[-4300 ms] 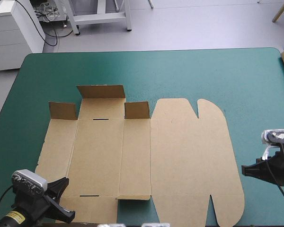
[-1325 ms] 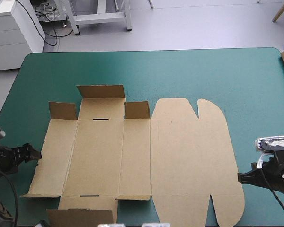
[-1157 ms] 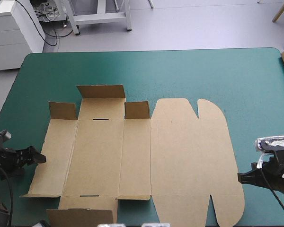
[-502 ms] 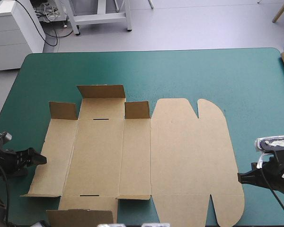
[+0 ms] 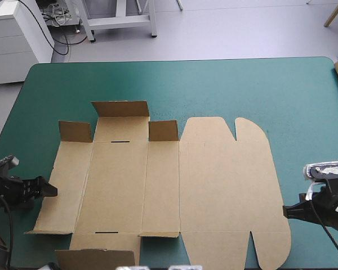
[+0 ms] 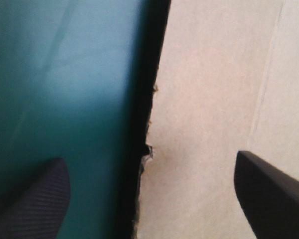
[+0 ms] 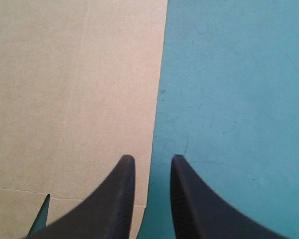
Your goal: Fold the box
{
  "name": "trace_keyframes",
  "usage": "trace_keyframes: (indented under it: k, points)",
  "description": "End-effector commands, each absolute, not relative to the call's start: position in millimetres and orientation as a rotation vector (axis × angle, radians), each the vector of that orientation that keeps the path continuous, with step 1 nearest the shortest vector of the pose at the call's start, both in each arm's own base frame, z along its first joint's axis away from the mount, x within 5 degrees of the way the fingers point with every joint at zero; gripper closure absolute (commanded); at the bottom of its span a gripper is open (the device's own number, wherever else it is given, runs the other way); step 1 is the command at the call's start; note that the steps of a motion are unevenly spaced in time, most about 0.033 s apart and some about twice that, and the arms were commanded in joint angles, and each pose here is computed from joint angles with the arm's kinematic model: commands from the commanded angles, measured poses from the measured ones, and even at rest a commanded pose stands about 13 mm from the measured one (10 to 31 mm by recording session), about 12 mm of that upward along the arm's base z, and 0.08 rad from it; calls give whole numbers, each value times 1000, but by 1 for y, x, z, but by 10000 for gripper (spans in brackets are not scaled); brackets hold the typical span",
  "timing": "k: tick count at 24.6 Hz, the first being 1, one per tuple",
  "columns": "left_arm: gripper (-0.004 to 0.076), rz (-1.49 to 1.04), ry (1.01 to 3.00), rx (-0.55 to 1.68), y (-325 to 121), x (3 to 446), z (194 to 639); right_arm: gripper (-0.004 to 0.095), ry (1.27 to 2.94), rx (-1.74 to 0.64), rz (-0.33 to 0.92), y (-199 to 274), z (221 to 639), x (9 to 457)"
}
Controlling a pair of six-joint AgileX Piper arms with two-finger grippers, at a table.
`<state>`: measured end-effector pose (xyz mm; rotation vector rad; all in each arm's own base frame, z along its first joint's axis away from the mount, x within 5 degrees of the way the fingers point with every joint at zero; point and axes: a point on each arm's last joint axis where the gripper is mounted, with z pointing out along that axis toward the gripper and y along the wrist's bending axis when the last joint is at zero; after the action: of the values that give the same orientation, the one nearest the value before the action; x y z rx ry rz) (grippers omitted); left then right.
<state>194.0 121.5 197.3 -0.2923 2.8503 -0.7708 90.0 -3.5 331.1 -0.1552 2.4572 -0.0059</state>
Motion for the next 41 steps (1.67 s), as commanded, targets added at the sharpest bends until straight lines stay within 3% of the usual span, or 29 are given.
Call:
trace_keyframes:
  k: [1, 14, 22, 30, 41]
  points:
    - [69, -1061, 2887, -209, 88, 196, 182, 682, 2382, -157, -24, -4, 341, 93]
    - [69, -1109, 2851, -190, 76, 204, 185, 682, 2382, -157, -24, -4, 341, 93]
    - [69, -1079, 2935, -256, 78, 199, 182, 682, 2382, -157, -24, -4, 341, 93]
    - [70, -1091, 3052, -157, 57, 194, 173, 682, 2380, -157, -25, -4, 341, 94]
    - [252, -1208, 3011, -188, 46, 185, 165, 682, 2375, -155, -21, -4, 342, 94]
